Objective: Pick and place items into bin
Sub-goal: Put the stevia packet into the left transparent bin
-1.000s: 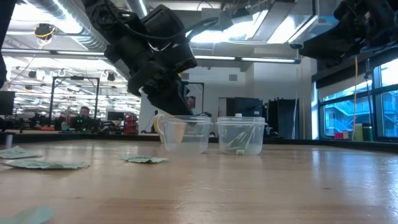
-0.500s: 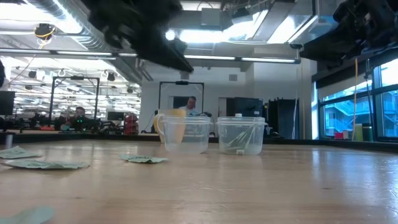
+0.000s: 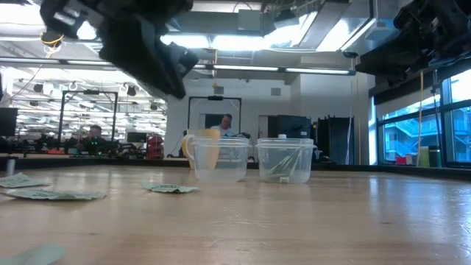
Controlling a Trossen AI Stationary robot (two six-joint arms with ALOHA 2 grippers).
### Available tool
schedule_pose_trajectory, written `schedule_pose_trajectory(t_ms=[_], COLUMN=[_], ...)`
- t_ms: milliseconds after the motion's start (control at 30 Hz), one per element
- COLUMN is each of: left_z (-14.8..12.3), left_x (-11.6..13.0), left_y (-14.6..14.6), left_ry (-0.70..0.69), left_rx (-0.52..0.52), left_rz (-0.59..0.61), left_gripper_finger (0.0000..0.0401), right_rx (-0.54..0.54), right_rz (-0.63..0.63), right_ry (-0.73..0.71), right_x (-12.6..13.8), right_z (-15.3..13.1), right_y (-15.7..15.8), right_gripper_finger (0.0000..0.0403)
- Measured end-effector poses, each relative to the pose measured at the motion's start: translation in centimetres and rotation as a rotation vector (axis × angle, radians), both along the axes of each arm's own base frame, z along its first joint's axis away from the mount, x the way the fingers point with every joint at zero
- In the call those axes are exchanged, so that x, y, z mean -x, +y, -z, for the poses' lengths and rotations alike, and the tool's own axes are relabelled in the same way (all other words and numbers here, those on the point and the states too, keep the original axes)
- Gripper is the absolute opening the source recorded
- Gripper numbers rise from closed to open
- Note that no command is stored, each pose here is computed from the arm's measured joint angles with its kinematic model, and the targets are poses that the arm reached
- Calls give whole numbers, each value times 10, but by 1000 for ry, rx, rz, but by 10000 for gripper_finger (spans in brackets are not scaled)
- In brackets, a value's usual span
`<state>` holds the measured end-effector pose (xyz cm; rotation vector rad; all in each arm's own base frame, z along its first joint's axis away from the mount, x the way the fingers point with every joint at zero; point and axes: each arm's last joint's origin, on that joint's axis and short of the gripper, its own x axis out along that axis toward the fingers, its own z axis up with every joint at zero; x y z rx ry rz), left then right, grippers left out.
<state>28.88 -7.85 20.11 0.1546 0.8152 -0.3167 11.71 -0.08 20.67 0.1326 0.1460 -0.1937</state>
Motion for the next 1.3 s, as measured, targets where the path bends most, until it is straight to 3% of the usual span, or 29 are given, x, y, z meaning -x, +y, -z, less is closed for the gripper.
schedule_pose_trajectory(t_ms=[267,500,1300], left_z=[34,57,84], left_x=[-5,-9,-13], left_y=[-5,-6,-7], left_ry=[134,218,313], left_rx=[-80,-85,-88], left_rz=[-57,-71,-118], left_gripper_finger=[86,86,86], right_rx=[1,1,7], right_rz=[0,1,-1], right_ry=[0,-1,7], right_x=[0,0,0], right_z=[0,0,1], right_y=[0,0,0], right_gripper_finger=[148,148,148])
